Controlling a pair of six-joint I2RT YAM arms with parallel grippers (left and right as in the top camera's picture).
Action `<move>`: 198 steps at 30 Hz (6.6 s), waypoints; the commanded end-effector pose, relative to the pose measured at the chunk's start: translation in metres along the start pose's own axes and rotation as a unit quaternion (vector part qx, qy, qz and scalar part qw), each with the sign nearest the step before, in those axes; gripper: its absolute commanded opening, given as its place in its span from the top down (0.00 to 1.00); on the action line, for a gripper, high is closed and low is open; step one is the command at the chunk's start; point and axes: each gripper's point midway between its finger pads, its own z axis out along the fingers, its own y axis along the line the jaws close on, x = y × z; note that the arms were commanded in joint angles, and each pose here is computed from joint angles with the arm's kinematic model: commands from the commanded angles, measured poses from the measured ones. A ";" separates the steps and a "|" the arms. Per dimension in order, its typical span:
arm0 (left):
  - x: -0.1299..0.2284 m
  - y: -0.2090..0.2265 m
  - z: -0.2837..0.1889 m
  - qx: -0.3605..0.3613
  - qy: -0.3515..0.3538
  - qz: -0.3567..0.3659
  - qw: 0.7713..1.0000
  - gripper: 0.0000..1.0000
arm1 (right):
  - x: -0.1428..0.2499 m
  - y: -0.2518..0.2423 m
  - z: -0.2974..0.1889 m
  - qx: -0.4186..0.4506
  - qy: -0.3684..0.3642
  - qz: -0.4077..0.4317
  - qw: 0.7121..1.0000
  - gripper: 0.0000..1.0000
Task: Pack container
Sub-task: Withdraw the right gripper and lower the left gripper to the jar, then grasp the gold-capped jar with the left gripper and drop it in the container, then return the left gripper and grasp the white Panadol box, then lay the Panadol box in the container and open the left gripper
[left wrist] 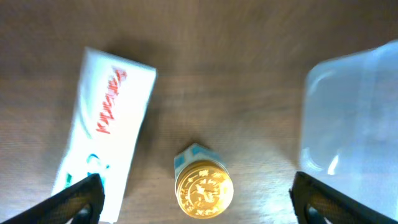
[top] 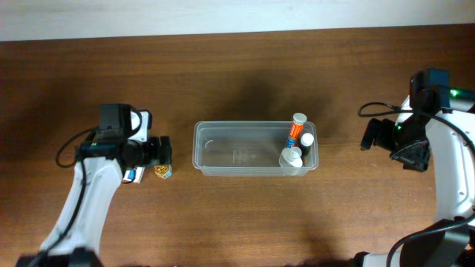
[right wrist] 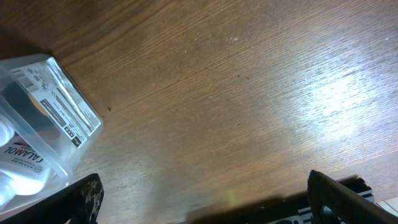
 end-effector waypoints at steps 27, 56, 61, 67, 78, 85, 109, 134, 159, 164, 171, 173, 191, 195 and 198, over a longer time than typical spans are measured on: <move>0.032 -0.010 0.052 0.008 0.106 0.005 0.994 0.60 | -0.001 0.001 0.002 -0.007 0.000 -0.005 1.000 0.03; -0.084 -0.158 -0.096 0.074 -0.141 0.179 0.971 0.82 | -0.001 0.001 0.002 -0.007 0.000 -0.013 1.000 0.03; -0.058 -0.212 -0.063 0.100 -0.100 0.240 0.960 0.82 | -0.001 0.001 0.002 -0.007 0.001 -0.013 1.000 0.03; -0.024 -0.261 -0.012 0.116 -0.051 0.296 0.947 0.82 | -0.001 0.001 0.002 -0.007 0.001 -0.015 1.000 0.03; 0.016 -0.294 0.053 0.116 0.006 0.308 0.944 0.81 | -0.001 0.001 0.002 -0.007 0.001 -0.015 1.000 0.03; 0.006 -0.303 0.056 0.127 -0.018 0.306 0.943 0.49 | -0.001 0.001 0.002 -0.007 0.001 -0.016 1.000 0.03; -0.094 -0.029 -0.100 -0.079 -0.104 0.039 0.991 0.01 | -0.001 0.001 0.002 -0.007 0.000 -0.022 1.000 0.03; 0.002 0.078 0.061 -0.056 0.178 -0.021 0.982 0.01 | -0.001 0.001 0.002 -0.007 0.000 -0.022 1.000 0.03; -0.024 0.063 0.024 -0.049 0.144 -0.017 0.988 0.55 | -0.001 0.001 0.002 -0.007 0.000 -0.022 1.000 0.03; -0.065 0.023 -0.030 -0.047 0.046 0.037 0.997 0.55 | -0.001 0.001 0.002 -0.007 0.000 -0.022 1.000 0.03; -0.092 -0.080 -0.090 -0.002 -0.084 0.161 0.983 0.55 | -0.001 0.001 0.002 -0.007 0.000 -0.022 1.000 0.03; -0.089 -0.111 -0.092 0.015 -0.095 0.202 0.975 0.55 | -0.001 0.001 0.002 -0.007 0.000 -0.022 1.000 0.03; -0.007 -0.214 0.015 0.052 0.054 0.394 0.916 0.42 | -0.001 0.001 0.002 -0.007 0.001 -0.022 1.000 0.03; -0.009 -0.215 0.013 0.053 0.051 0.394 0.916 0.34 | -0.001 0.001 0.002 -0.007 0.000 -0.026 1.000 0.03; -0.020 -0.220 -0.005 0.057 0.028 0.393 0.918 0.31 | 0.000 0.002 0.002 -0.009 0.001 -0.032 0.999 0.03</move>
